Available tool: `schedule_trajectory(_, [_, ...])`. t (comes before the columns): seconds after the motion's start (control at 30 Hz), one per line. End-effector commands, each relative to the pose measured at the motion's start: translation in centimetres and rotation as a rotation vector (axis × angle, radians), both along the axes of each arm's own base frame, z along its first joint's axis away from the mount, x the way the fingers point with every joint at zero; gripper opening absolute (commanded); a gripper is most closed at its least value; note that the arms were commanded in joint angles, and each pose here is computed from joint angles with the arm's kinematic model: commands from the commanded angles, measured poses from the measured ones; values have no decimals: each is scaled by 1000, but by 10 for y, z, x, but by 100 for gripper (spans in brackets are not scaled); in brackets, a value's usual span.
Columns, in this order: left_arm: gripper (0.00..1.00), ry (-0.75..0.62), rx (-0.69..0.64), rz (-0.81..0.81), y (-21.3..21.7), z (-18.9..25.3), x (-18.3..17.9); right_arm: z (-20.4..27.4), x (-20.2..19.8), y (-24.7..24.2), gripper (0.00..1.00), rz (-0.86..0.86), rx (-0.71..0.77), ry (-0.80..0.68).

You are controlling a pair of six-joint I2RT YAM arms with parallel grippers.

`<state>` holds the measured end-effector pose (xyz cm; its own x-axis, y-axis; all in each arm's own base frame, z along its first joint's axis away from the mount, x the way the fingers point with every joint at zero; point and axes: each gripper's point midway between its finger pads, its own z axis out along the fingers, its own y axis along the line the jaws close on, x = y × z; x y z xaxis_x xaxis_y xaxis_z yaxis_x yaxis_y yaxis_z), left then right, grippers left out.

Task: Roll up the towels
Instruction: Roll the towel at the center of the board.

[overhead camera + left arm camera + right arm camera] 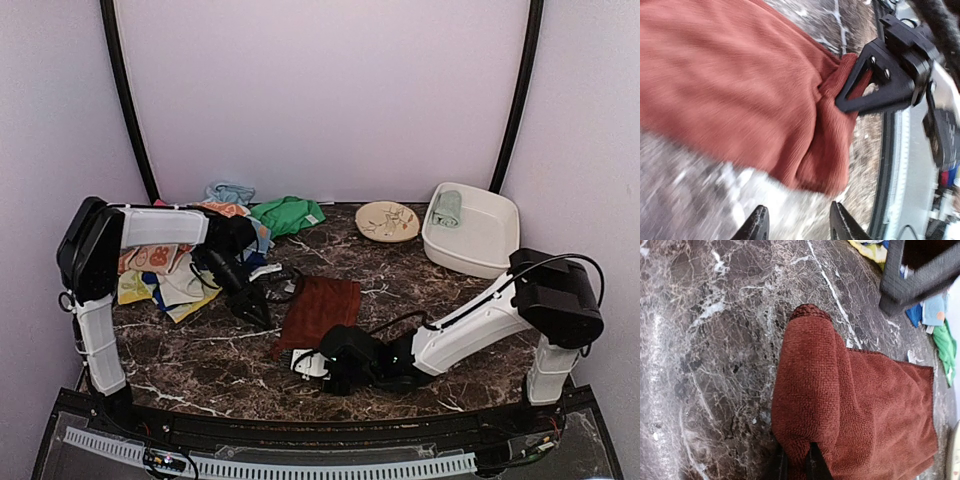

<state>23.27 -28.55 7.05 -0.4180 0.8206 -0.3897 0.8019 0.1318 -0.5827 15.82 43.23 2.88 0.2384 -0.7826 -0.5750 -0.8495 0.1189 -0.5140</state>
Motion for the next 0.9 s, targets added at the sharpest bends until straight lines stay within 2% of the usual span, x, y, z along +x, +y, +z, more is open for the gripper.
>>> schedule_trajectory(0.0, [43, -241, -13, 15, 15, 16, 17, -13, -16, -11, 1, -56, 22, 345])
schedule_trajectory(0.27, [43, -385, -20, -11, 33, 22, 0, -14, -8, -16, 0, -87, 74, 717])
schedule_trajectory(0.47, [40, -464, -15, -143, 14, 19, -34, -17, 3, -19, 0, -126, 126, 975])
schedule_trajectory(0.67, [41, -573, -53, -199, -8, 23, -40, -25, 3, -25, 0, -173, 146, 1160])
schedule_trajectory(0.87, [42, -633, -34, -275, -32, 17, -40, -31, 9, -31, 0, -211, 160, 1205])
